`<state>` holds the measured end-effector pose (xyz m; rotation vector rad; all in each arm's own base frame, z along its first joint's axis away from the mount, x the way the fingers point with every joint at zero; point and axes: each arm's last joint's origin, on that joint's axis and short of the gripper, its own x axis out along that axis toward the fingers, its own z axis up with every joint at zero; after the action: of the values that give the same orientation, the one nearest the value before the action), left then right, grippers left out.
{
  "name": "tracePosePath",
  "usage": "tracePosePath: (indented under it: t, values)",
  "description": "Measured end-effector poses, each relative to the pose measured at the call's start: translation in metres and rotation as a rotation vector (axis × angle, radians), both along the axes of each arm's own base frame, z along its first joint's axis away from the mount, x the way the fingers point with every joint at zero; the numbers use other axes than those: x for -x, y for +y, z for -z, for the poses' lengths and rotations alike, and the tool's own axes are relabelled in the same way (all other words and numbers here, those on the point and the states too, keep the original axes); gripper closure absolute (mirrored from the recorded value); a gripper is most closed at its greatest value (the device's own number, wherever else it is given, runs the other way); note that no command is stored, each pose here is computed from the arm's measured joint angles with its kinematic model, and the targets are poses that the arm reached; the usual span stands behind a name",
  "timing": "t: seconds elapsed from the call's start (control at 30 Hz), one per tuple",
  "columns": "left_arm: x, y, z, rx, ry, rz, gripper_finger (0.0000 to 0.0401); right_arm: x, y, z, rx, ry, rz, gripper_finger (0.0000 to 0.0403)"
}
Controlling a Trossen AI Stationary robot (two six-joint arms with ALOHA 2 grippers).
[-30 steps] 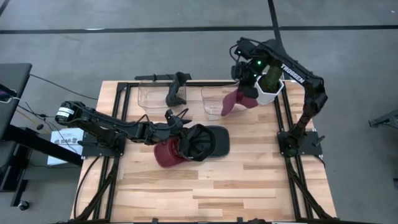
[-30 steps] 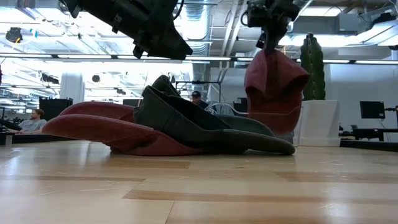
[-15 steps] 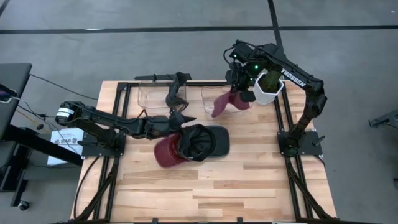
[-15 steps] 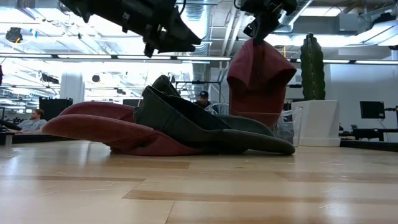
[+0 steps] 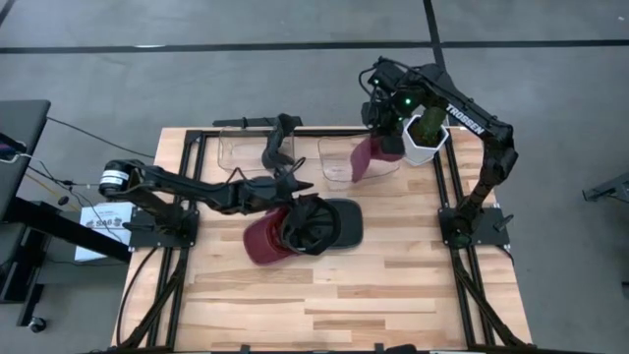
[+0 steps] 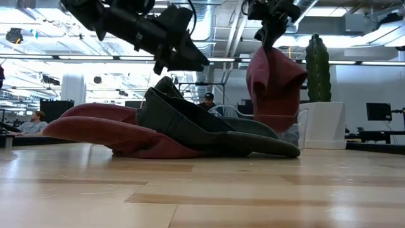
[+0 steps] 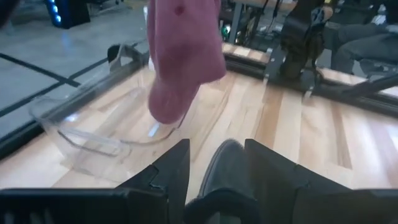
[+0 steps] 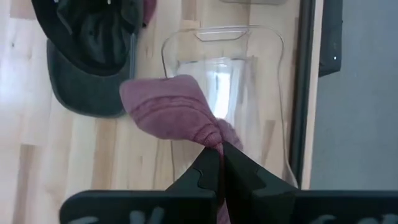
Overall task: Pick & Place hat
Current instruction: Put the red cap into the right transparent bin
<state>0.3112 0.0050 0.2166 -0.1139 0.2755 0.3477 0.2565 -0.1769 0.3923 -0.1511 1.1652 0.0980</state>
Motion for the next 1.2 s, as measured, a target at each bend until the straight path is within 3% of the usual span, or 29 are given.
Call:
tracePosePath:
  t: [0.27, 0.6, 0.97, 1.2]
  values:
    - [-0.006, -0.003, 0.014, 0.017, 0.033, 0.001, 0.0252, -0.002, -0.001, 0.003, -0.031, 0.012, 0.044, 0.0403]
    - [-0.006, -0.013, 0.013, 0.011, 0.018, 0.035, 0.0252, -0.003, -0.009, 0.002, -0.027, -0.034, 0.127, 0.0403]
    - [-0.006, -0.013, 0.013, 0.007, 0.019, 0.035, 0.0252, -0.025, -0.023, 0.030, -0.051, 0.041, 0.074, 0.0403]
    - [-0.006, -0.013, 0.013, 0.007, 0.019, 0.034, 0.0252, -0.031, -0.038, 0.049, -0.064, 0.101, 0.105, 0.0403]
